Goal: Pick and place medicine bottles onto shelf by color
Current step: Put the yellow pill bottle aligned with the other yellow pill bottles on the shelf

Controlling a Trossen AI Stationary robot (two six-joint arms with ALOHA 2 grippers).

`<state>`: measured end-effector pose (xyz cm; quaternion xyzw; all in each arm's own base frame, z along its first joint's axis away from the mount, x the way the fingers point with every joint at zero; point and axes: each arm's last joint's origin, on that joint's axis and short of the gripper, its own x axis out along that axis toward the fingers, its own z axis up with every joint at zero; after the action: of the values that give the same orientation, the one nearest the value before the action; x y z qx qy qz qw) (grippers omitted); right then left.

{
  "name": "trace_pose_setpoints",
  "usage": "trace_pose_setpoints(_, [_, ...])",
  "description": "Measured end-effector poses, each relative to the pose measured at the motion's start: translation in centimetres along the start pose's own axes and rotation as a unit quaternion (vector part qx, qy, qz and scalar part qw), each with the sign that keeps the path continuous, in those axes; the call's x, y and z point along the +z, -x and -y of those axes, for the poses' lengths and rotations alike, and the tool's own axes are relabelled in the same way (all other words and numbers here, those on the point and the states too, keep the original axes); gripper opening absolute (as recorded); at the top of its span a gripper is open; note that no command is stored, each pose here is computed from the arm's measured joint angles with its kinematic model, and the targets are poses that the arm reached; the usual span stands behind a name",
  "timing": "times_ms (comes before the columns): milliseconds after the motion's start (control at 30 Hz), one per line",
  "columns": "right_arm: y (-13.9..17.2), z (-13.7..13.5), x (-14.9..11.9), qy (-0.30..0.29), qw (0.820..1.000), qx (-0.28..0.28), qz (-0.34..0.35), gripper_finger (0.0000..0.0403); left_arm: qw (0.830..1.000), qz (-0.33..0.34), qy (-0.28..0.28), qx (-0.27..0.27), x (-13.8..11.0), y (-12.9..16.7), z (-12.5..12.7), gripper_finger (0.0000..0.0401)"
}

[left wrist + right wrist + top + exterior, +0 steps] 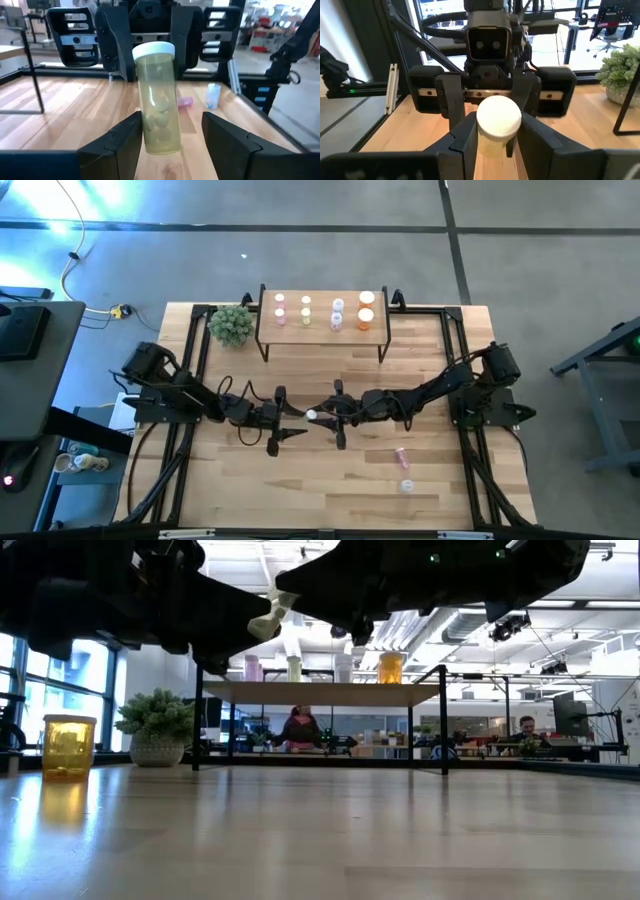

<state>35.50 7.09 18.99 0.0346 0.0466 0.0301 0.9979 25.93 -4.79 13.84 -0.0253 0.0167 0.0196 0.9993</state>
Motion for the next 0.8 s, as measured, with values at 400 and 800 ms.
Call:
trace_pose_setpoints(400, [1.0,1.1,2.5,0.0,1.0,-0.017,0.02,0.011,0.998,-0.062,0.006,-0.004,2.2,1.6,-0.1,0.0193])
trace_pose_setpoints(800, [1.2,6.6,9.5,0.019,0.993,-0.113,-0.019,0.011,0.997,-0.072,0.007,-0.034,3.0,2.2,-0.1,0.0193])
